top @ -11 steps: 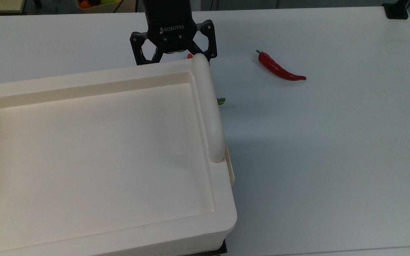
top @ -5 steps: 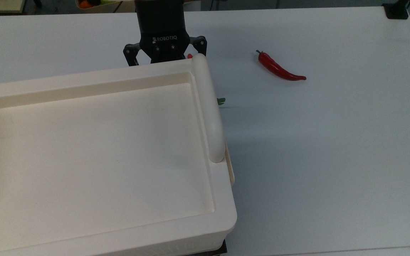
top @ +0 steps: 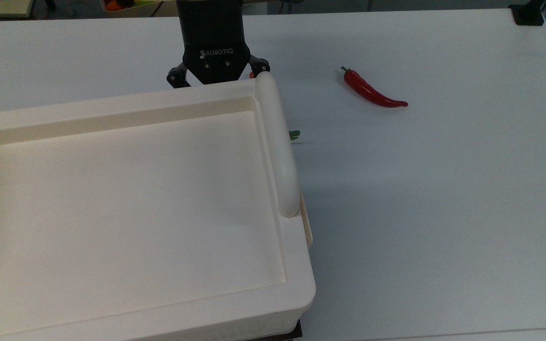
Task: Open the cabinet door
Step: 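Close the gripper on the door edge and hold it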
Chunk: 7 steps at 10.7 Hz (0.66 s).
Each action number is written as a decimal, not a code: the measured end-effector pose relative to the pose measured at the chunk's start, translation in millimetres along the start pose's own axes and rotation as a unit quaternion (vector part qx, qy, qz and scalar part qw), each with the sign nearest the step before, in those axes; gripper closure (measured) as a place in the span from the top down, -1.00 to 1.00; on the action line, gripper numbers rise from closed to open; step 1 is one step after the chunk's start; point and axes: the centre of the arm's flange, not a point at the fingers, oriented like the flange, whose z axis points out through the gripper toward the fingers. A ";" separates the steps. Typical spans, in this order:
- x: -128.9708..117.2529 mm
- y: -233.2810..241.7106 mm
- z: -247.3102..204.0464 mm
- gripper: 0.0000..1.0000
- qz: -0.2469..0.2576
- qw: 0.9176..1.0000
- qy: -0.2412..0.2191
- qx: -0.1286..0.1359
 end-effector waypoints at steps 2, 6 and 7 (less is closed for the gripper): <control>0.2 -0.4 -0.2 -0.72 -0.002 1.000 0.000 -0.002; -0.5 -0.1 -0.6 -0.72 -0.002 1.000 -0.006 -0.001; -0.6 0.3 -1.7 -0.72 -0.002 1.000 -0.013 -0.001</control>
